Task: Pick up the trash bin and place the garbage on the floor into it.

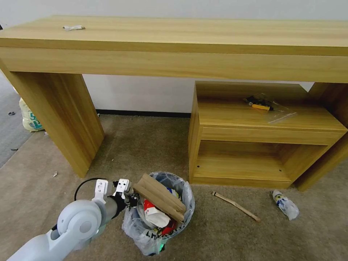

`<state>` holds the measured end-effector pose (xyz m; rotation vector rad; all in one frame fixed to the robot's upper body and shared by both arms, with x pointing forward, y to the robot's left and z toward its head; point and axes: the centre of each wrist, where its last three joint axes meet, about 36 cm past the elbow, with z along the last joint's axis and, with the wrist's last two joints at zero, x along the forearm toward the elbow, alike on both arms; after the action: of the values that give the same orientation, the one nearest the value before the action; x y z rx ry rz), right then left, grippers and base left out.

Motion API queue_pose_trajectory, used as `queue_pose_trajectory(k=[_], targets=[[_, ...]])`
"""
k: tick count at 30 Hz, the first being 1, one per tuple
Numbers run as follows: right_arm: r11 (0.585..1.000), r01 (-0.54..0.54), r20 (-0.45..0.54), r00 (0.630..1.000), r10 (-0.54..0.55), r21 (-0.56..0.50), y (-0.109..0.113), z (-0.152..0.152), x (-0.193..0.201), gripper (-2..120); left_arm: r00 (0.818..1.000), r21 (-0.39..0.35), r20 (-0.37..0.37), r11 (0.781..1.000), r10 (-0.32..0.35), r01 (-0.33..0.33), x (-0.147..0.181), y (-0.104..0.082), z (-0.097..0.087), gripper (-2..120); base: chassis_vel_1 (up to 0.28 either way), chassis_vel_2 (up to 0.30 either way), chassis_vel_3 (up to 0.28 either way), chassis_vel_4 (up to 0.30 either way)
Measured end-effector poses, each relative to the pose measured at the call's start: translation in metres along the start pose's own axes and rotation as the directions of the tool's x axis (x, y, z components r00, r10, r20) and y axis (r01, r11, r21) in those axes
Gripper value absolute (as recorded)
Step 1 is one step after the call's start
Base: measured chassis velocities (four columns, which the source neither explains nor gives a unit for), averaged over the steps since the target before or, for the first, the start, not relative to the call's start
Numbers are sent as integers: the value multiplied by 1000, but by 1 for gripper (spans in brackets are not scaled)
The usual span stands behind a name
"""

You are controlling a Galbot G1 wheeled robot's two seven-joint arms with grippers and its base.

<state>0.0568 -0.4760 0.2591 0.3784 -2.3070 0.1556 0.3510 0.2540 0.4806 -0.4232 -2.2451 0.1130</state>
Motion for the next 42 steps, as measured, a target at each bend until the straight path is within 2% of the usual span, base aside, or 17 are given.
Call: queue_pose_trajectory(k=[5,6,9,10,12,13,14,16,17,18,21,23,25,31,33,37,42], targets=[[994,-22,128,992,8,106,-20,-62,-17,13,1000,2,-7,1000,1,-1,-3,0,1,0,0,0,0,0],[994,-22,128,992,8,106,-20,-62,-17,13,1000,2,-7,1000,1,-1,-3,0,1,0,0,0,0,0],[983,-43,230,973,1,176,-32,-117,-27,13,1000,4,-14,1000,-3,3,-6,2,2,0,0,0,0,0],[983,-43,230,973,1,176,-32,-117,-27,13,1000,4,-14,1000,-3,3,-6,2,2,0,0,0,0,0],[977,-47,277,961,-13,207,-33,-147,-33,13,1000,4,-16,1000,-5,5,-8,3,2,0,0,0,0,0],[971,-51,338,941,-31,233,-33,-184,-39,13,1000,5,-17,1000,-4,4,-9,4,1,0,0,0,0,0],[971,-51,338,941,-31,233,-33,-184,-39,13,1000,5,-17,1000,-4,4,-9,4,1,0,0,0,0,0],[969,-42,379,924,-55,242,-30,-217,-47,13,1000,6,-18,1000,-3,4,-11,5,-1,0,0,0,0,0],[967,-24,421,903,-88,255,-25,-249,-55,13,1000,7,-19,1000,-3,3,-12,6,-2,0,0,0,0,0],[967,-24,421,903,-88,255,-25,-249,-55,13,1000,7,-19,1000,-3,3,-12,6,-2,0,0,0,0,0],[958,45,463,868,-177,283,-6,-305,-71,13,1000,8,-22,1000,-7,7,-13,9,-4,0,0,0,0,0],[955,54,476,858,-194,291,-1,-321,-73,13,1000,8,-22,1000,-8,9,-13,10,-4,0,0,0,0,0],[932,134,487,823,-293,336,26,-369,-80,13,1000,3,-26,1000,-13,13,-14,12,-5,0,0,0,0,0],[888,238,480,771,-419,394,58,-411,-79,13,1000,-8,-22,1000,-16,16,-16,16,-10,0,0,0,0,0],[857,310,481,725,-493,411,77,-434,-82,13,1000,-18,-16,1000,-11,11,-20,16,-17,0,0,0,0,0],[827,377,480,681,-553,418,98,-457,-92,13,1000,-20,-16,1000,8,-8,-27,12,-23,0,0,0,0,0],[789,439,448,655,-609,430,121,-469,-108,13,1000,-22,-16,1000,21,-22,-32,9,-29,0,0,0,0,0]])
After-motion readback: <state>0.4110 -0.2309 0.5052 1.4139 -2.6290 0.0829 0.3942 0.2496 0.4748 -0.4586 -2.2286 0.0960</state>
